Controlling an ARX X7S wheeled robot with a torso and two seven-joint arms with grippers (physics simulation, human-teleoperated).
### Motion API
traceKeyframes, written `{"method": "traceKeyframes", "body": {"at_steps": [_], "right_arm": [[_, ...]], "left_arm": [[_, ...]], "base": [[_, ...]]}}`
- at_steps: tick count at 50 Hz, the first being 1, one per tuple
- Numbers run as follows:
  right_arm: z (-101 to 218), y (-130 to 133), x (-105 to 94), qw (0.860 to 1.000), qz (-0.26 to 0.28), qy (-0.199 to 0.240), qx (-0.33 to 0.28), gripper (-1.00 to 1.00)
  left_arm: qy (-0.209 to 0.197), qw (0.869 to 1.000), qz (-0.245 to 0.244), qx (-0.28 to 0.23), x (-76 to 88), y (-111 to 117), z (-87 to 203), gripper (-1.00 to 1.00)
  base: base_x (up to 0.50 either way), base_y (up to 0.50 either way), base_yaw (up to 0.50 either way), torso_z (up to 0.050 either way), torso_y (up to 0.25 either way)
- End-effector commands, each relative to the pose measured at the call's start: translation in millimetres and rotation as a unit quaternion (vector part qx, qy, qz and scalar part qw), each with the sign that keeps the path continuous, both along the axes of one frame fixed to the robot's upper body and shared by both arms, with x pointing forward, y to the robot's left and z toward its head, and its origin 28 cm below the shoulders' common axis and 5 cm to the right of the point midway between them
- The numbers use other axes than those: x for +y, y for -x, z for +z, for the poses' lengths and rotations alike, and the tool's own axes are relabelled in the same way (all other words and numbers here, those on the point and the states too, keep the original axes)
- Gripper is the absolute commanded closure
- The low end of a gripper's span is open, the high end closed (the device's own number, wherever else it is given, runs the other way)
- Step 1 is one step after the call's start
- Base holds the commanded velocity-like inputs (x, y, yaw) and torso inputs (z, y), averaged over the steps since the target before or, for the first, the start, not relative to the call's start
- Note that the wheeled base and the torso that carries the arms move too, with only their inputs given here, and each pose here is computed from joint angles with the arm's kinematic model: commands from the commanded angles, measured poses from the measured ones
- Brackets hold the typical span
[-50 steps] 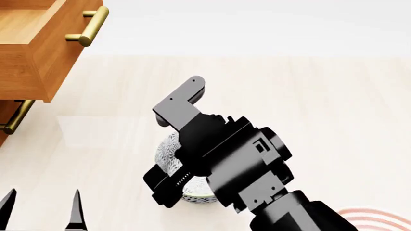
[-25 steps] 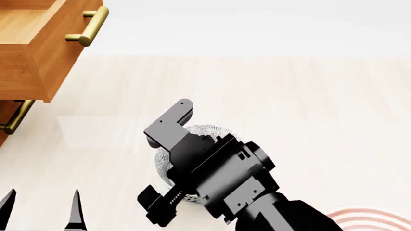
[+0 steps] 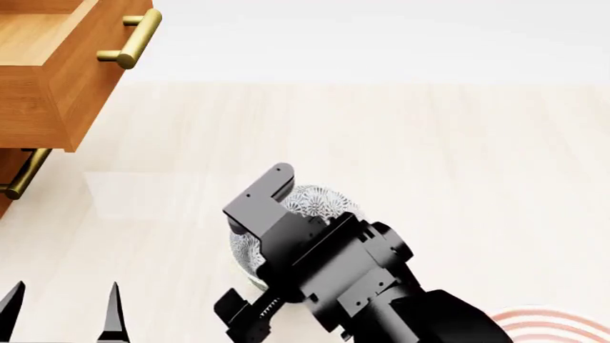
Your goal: Put the bowl on the plate.
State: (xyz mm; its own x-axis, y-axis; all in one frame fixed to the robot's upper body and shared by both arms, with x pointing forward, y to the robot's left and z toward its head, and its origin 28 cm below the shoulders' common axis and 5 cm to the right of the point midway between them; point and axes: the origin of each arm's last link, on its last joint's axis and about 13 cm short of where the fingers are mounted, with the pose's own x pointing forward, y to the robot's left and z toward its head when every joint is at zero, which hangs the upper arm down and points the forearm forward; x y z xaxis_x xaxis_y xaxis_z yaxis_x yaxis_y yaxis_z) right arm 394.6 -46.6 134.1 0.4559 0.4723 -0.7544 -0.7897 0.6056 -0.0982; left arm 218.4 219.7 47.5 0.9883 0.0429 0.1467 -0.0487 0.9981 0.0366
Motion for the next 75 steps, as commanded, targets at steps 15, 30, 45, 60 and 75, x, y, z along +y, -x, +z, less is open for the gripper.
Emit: {"method": "traceKeyframes", "body": {"at_steps": [15, 30, 45, 60, 75], "right_arm": [[-5.9, 1.8, -2.6, 1.0, 0.001, 0.004, 0.015, 1.0], [-6.3, 1.9, -3.4, 1.0, 0.001, 0.013, 0.015, 1.0], [36.5, -0.1, -3.5, 0.995, 0.025, 0.054, -0.078, 1.0], [88.6, 21.4, -21.5, 0.975, 0.025, 0.153, -0.157, 1.0], [114.6, 49.7, -41.7, 0.963, -0.004, 0.194, -0.185, 1.0]], "left_arm": [[0.001, 1.0, 0.001, 0.0, 0.7, 1.0, -1.1, -1.0], [0.002, 1.0, 0.001, -0.001, 0.6, 0.6, -0.8, -1.0], [0.007, 1.0, 0.004, -0.002, 1.7, 0.4, -1.7, -1.0], [0.009, 1.0, 0.004, -0.007, 1.9, 0.0, -0.1, -1.0], [0.007, 1.0, 0.002, -0.004, 1.5, -1.5, -0.6, -1.0]], "base": [[0.0, 0.0, 0.0, 0.0, 0.0], [0.0, 0.0, 0.0, 0.0, 0.0], [0.0, 0.0, 0.0, 0.0, 0.0], [0.0, 0.0, 0.0, 0.0, 0.0], [0.0, 0.0, 0.0, 0.0, 0.0]]}}
